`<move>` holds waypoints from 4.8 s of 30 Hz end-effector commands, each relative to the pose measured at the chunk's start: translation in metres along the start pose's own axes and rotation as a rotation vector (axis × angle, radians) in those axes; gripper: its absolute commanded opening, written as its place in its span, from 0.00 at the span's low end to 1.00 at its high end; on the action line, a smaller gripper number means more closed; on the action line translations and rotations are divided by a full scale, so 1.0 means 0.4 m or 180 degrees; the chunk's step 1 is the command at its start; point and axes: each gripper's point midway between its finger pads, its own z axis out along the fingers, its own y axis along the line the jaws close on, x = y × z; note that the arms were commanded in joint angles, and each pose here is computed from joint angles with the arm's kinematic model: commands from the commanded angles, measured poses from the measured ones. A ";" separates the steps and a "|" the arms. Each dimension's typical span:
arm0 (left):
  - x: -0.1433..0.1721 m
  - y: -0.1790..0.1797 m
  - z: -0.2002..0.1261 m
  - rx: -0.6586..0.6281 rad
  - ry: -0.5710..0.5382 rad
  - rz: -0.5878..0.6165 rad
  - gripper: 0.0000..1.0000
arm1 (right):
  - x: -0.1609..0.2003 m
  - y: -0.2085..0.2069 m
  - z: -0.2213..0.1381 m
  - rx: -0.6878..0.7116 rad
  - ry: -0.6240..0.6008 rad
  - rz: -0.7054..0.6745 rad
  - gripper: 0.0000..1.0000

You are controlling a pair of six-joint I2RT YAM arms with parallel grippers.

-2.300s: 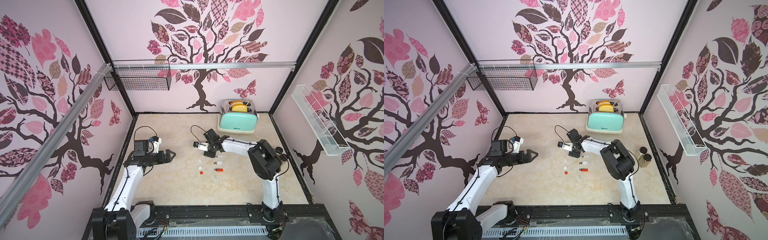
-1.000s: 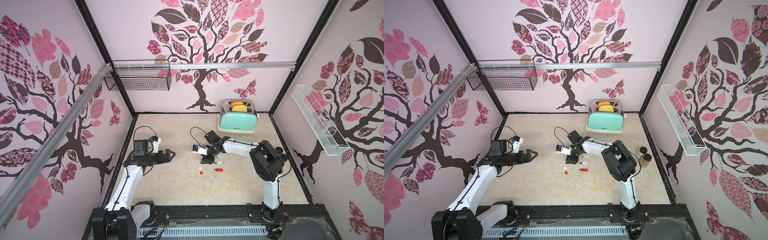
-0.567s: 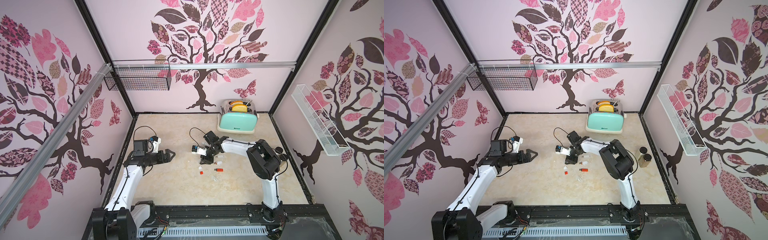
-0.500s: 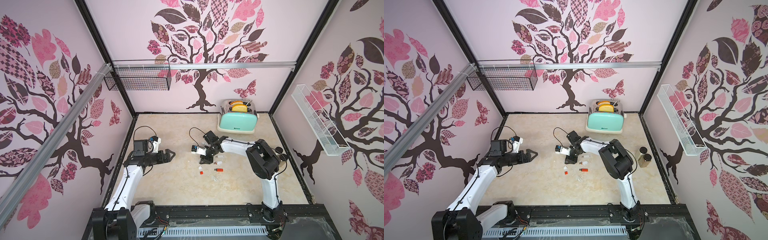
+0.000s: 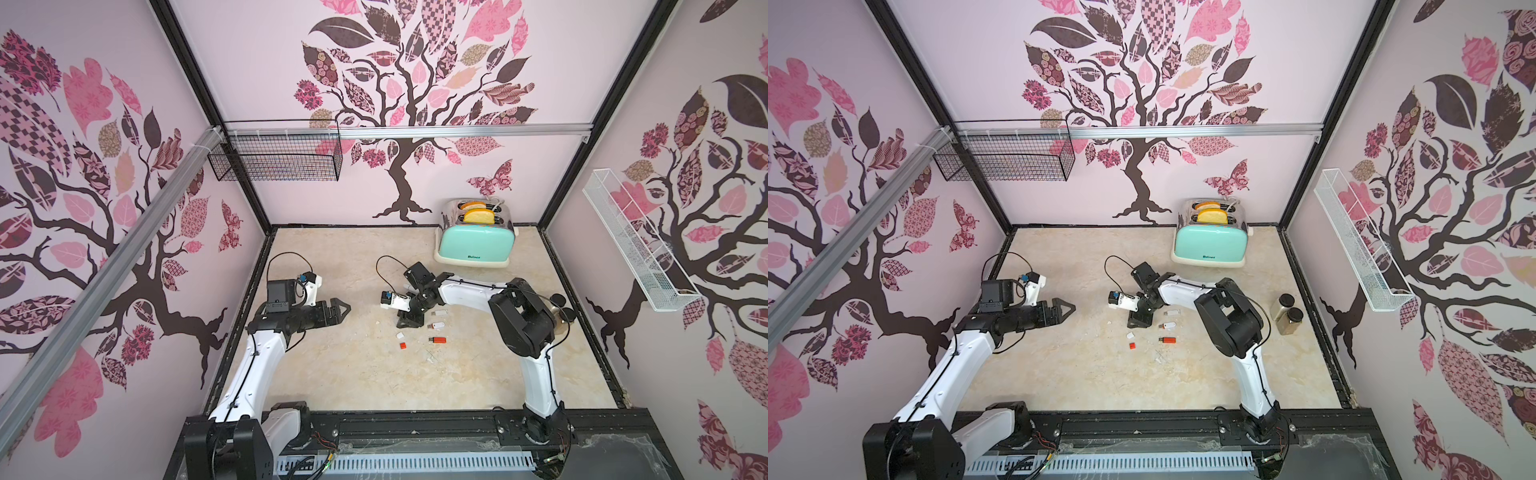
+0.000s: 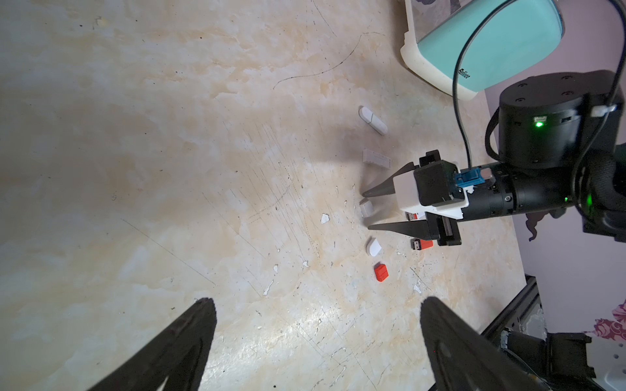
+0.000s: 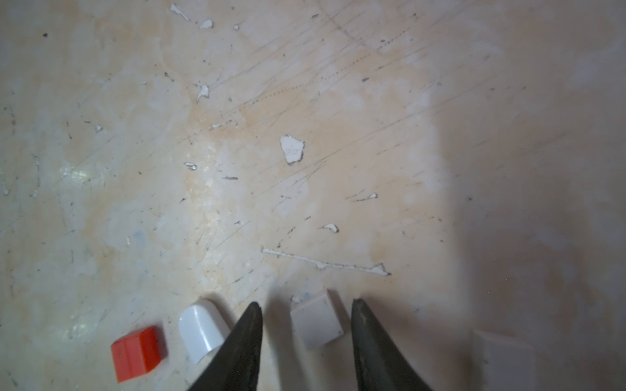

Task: Close the usb drive cover
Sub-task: Pick up the cover from the center of the board.

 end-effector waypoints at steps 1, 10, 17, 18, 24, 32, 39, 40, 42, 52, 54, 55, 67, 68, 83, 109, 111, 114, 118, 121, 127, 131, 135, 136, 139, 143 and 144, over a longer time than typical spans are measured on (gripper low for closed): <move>-0.007 -0.002 -0.008 -0.0002 -0.0046 0.0045 0.98 | 0.017 0.024 0.016 -0.0136 0.0109 0.0010 0.42; -0.012 -0.004 -0.014 -0.0011 -0.0070 0.0035 0.98 | 0.033 0.027 -0.004 -0.0014 0.0157 -0.0064 0.38; -0.013 -0.007 -0.015 0.0012 -0.0081 0.0040 0.98 | 0.038 0.021 -0.006 0.0056 0.0171 -0.0079 0.34; -0.011 -0.009 -0.014 0.0035 -0.0076 0.0044 0.98 | 0.038 0.021 -0.007 0.0063 0.0163 -0.0092 0.33; -0.010 -0.008 -0.014 0.0028 -0.0073 0.0041 0.98 | 0.039 0.024 -0.008 0.0073 0.0170 -0.0105 0.30; -0.011 -0.007 -0.013 0.0023 -0.0070 0.0038 0.98 | 0.037 0.020 -0.001 0.0090 0.0180 -0.0099 0.26; -0.014 -0.006 -0.009 0.0032 -0.0060 0.0014 0.98 | 0.031 0.015 -0.006 0.0125 0.0156 -0.0100 0.19; -0.013 -0.006 -0.008 0.0035 -0.0057 0.0007 0.98 | 0.029 0.015 -0.006 0.0127 0.0146 -0.0098 0.18; -0.014 -0.007 -0.006 0.0053 -0.0049 -0.0011 0.98 | 0.022 0.014 -0.011 0.0143 0.0108 -0.0095 0.16; -0.033 -0.008 0.028 0.0190 0.0120 -0.0319 0.98 | -0.050 0.009 -0.057 0.0223 -0.0231 -0.0038 0.10; -0.040 -0.012 0.038 0.0260 0.0181 -0.0402 0.96 | -0.076 0.013 -0.069 0.0208 -0.0370 -0.0019 0.09; -0.046 -0.016 0.041 0.0297 0.0195 -0.0444 0.95 | -0.089 0.015 -0.077 0.0199 -0.0444 -0.0014 0.09; -0.047 -0.039 0.075 0.0694 0.0185 -0.0905 0.90 | -0.214 0.039 -0.122 0.0215 -0.1078 0.0096 0.07; -0.045 -0.038 0.076 0.0705 0.0154 -0.0925 0.90 | -0.227 0.040 -0.129 0.0220 -0.1191 0.0126 0.07; -0.020 -0.106 0.096 0.1091 0.0322 -0.0903 0.71 | -0.369 0.093 -0.167 0.0083 -0.2262 0.0378 0.07; -0.018 -0.156 0.096 0.1329 0.0481 -0.0946 0.29 | -0.425 0.119 -0.181 0.0096 -0.2611 0.0305 0.07; -0.018 -0.158 0.094 0.1337 0.0481 -0.0947 0.26 | -0.429 0.120 -0.181 0.0091 -0.2598 0.0300 0.07; -0.014 -0.159 0.096 0.1345 0.0502 -0.0961 0.20 | -0.437 0.123 -0.185 0.0103 -0.2645 0.0280 0.07; -0.017 -0.165 0.093 0.1367 0.0516 -0.0962 0.12 | -0.438 0.119 -0.178 0.0106 -0.2606 0.0291 0.07; -0.015 -0.164 0.095 0.1371 0.0517 -0.0957 0.07 | -0.438 0.119 -0.175 0.0105 -0.2628 0.0308 0.07; -0.018 -0.161 0.089 0.1312 0.0481 -0.0922 0.00 | -0.427 0.113 -0.174 0.0186 -0.2577 0.0332 0.22; -0.026 -0.134 0.088 0.1146 0.0402 -0.0912 0.00 | -0.404 0.113 -0.169 0.0226 -0.2440 0.0333 0.37; -0.044 -0.094 0.083 0.0958 0.0244 -0.0926 0.00 | -0.375 0.113 -0.195 0.0292 -0.2432 0.0393 0.49; -0.043 -0.088 0.084 0.0924 0.0237 -0.0906 0.00 | -0.364 0.110 -0.202 0.0310 -0.2380 0.0443 0.51; -0.042 -0.078 0.082 0.0828 0.0219 -0.0840 0.00 | -0.319 0.088 -0.233 0.0436 -0.2192 0.0724 0.57; -0.039 -0.070 0.089 0.0784 0.0227 -0.0829 0.00 | -0.248 0.052 -0.270 0.0588 -0.1813 0.1113 0.72; -0.041 -0.068 0.090 0.0763 0.0228 -0.0828 0.00 | -0.229 0.046 -0.277 0.0606 -0.1688 0.1214 0.74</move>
